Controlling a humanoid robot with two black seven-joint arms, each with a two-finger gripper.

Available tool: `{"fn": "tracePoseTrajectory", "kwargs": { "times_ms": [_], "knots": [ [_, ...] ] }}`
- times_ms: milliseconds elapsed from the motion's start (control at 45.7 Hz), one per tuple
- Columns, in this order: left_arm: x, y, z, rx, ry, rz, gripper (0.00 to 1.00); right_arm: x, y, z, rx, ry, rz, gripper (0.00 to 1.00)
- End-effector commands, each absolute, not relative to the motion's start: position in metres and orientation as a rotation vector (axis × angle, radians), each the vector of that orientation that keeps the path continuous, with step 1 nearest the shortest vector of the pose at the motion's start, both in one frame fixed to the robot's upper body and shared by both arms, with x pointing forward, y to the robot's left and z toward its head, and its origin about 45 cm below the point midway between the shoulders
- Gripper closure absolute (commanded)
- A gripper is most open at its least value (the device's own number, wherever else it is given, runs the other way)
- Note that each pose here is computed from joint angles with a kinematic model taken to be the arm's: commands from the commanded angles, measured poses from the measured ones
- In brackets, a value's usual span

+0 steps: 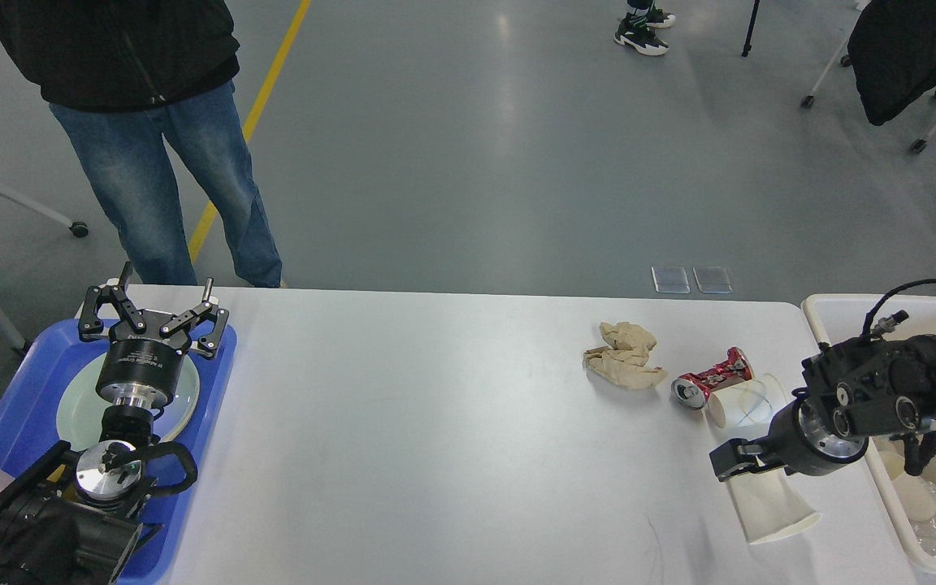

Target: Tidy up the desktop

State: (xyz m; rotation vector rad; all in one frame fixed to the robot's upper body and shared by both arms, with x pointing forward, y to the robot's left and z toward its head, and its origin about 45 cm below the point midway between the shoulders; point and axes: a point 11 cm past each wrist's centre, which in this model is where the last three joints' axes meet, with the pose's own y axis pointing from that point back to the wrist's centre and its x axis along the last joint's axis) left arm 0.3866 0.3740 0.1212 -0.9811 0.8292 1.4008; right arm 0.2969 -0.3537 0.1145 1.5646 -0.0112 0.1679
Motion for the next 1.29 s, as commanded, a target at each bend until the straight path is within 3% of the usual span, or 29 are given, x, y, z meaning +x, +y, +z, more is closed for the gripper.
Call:
{"fn": "tracePoseTrajectory", "kwargs": {
  "times_ms": [0,525,809,984,1268],
  "knots": [
    [0.387,0.374,0.121,-0.981,0.829,1.401,0.04,0.295,-0.362,0.097,1.548,-0.026,0.184,0.08],
    [0.387,0.374,0.121,-0.981,0.828,1.4,0.04,0.288,-0.37,0.083,1.539,-0.025,0.171,0.08],
    [0.387,0.374,0.121,-0.981,0.828,1.4,0.04,0.299,-0.369,0.098,1.605,-0.038,0.206,0.08],
    [0.387,0.374,0.121,-0.981,0.828,1.4,0.04,0.31,-0.389,0.132,1.602,-0.122,0.171,0.07],
    [0.387,0.374,0.121,-0.983,0.829,1.402,0.04,0.285,-0.4,0.15,1.621,0.019,0.246,0.14]
  ]
}}
